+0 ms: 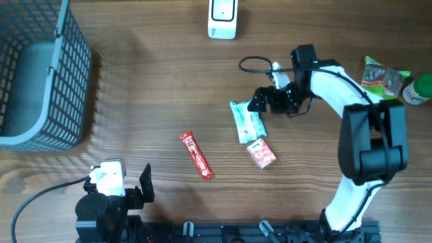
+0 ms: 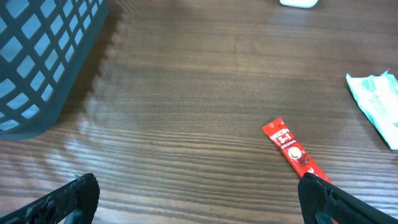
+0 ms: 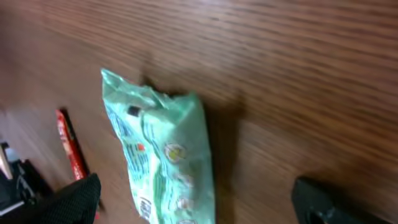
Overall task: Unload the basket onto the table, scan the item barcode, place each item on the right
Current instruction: 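Lift the wipes pack and carry it up and right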
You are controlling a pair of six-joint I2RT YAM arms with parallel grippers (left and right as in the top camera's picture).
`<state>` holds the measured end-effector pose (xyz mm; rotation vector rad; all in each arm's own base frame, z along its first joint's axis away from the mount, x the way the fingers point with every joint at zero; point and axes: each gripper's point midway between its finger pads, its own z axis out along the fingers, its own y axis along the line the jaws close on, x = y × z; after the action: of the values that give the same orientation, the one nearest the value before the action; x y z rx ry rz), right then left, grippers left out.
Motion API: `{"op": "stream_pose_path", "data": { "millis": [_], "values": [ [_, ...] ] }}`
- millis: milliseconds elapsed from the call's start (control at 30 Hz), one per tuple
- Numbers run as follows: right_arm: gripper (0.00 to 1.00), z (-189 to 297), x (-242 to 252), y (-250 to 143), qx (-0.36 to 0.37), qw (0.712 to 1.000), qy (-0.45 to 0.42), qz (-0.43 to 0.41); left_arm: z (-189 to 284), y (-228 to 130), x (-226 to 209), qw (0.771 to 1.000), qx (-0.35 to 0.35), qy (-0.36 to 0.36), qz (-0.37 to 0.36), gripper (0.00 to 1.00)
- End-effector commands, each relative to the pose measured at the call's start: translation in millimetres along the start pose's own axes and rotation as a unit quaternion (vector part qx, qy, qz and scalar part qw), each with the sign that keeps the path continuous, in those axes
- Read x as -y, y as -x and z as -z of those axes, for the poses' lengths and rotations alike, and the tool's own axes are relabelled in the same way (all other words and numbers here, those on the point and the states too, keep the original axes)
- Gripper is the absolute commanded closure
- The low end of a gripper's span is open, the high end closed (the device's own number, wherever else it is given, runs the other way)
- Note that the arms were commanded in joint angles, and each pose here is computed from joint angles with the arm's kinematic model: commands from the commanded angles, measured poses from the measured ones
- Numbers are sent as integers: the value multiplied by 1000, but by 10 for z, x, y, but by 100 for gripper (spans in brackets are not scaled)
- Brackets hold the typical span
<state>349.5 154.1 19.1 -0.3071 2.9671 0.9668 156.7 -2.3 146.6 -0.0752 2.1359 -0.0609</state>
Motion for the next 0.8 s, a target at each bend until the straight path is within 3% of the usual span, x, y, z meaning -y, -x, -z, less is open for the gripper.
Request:
{"op": "stream_pose_path", "data": {
  "millis": [0,133,200,400,567,767],
  "values": [
    [1,-555,83,-428,-101,995,16,-15,-11,-11,-10,1000,1,3,3,0],
    [15,-779,91,-643,-149,988,15,-24,-11,-11,-10,1000,1,3,3,0],
    [44,-855,119,-764,-174,984,8,-34,-11,-11,-10,1000,1,3,3,0],
    [95,-919,376,-1077,-207,976,-46,-45,-11,-11,-10,1000,1,3,3,0],
    [96,-927,311,-1075,-202,977,-29,-58,-11,-11,-10,1000,1,3,3,0],
    [95,-494,-673,-570,-103,973,206,34,-11,-11,-10,1000,1,3,3,0]
  ]
}}
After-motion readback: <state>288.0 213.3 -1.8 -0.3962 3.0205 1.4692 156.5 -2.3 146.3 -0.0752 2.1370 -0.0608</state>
